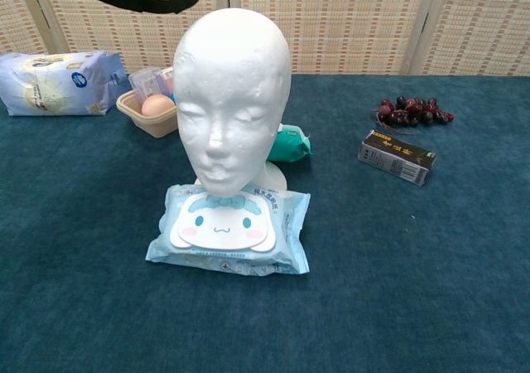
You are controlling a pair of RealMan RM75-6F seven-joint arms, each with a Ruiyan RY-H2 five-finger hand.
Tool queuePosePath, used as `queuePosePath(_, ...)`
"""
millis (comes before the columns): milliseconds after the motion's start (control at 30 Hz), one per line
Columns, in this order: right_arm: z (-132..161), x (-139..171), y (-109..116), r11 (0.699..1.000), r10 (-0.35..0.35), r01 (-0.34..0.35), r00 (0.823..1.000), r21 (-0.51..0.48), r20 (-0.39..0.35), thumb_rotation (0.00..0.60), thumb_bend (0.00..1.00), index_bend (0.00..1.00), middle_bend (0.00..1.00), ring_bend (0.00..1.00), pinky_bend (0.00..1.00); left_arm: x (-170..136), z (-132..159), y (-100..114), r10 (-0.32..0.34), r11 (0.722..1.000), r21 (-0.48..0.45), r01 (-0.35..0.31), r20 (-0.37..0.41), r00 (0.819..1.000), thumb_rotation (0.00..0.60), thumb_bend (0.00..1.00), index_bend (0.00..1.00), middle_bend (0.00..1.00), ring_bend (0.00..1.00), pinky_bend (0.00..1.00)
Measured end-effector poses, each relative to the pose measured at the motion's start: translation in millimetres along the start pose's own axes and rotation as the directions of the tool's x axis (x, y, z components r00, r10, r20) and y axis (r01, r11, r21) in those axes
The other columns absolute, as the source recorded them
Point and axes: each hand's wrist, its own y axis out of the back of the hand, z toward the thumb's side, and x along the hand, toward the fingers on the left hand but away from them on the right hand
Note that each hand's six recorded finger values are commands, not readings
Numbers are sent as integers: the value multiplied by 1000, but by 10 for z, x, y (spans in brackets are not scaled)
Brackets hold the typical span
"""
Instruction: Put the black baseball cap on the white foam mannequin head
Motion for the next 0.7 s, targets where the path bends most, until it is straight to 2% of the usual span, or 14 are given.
queuePosePath(433,-30,-10,24,1000,-8,8,1000,-5,10,600,47,394,321,172,282,184,397,-74,42,995,-96,-39,34,999,600,599,652,505,385,482)
queuePosePath(700,-43,-12,37,1000,-10,10,1000,-10,13,600,47,394,322,172,282,243,623,-143,39,992,-122,-31,59,997,600,599,655,509,390,482)
